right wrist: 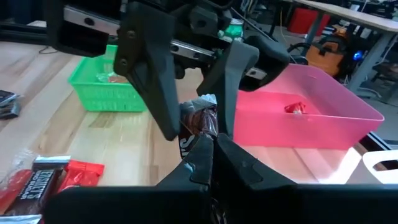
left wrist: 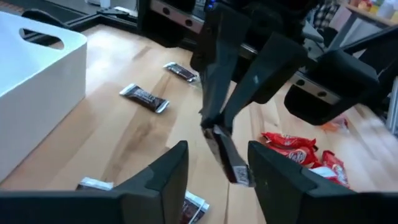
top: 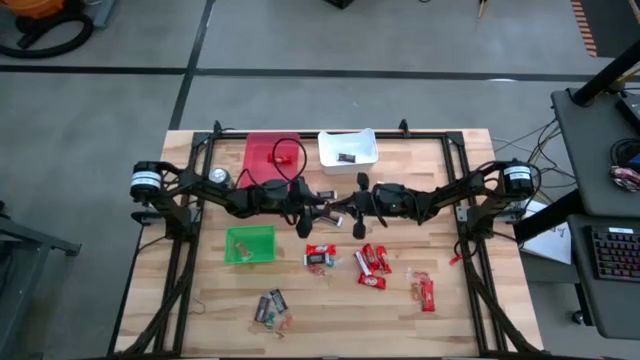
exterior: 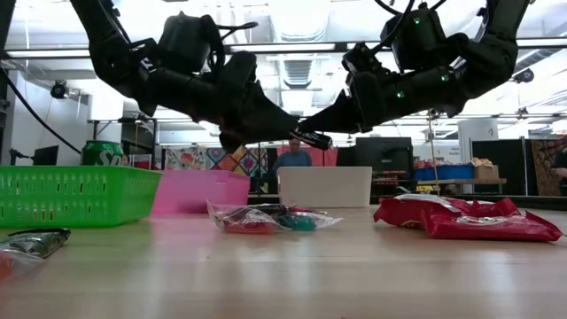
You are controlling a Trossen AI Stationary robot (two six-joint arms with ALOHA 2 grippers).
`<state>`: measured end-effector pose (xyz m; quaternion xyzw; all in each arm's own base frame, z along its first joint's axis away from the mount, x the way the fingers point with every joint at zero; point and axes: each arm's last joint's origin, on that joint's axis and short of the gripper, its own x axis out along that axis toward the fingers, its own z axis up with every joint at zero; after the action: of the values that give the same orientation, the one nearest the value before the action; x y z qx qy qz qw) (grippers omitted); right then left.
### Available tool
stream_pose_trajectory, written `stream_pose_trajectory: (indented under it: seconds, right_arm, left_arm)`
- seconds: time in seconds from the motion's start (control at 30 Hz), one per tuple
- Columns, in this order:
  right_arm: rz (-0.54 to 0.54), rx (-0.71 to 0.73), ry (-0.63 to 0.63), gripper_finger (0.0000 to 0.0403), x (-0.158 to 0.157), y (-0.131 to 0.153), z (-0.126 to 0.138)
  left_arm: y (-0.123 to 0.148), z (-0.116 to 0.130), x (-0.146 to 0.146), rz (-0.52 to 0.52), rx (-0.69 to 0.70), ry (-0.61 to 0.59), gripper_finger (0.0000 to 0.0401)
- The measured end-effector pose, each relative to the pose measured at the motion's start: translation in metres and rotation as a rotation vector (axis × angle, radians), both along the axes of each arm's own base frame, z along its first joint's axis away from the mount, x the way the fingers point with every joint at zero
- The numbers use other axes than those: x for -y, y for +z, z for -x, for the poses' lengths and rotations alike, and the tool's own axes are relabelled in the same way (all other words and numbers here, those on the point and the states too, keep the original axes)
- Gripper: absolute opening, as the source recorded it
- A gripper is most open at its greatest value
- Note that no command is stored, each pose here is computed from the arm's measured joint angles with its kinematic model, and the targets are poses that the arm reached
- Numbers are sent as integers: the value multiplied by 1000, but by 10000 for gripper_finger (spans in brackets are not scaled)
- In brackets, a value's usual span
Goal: Organize candy in baskets
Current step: Put the brown chocolate into the white bin
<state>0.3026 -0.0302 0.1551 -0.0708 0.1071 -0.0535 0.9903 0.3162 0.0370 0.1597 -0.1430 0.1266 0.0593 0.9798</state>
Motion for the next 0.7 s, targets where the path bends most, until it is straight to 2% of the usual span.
stream_pose_trajectory:
  seconds: [0.1,0.23,0.27,0.47,0.7]
  right_arm:
    - [0,0,1,9,0,0,0]
    - [-1,0,0,9,0,0,0]
    - [-9,2,-3,9,0,0,0]
    - [-66,10,-7,30,0,1,0]
    - [-231,67,-36,121,0,11,2]
  left_arm:
    - [-1,0,0,35,-2,10,102]
    - [0,0,0,49,3,16,23]
    - [0,0,0,52,4,18,13]
    - [2,0,0,48,8,25,6]
    - [15,4,1,39,37,15,3]
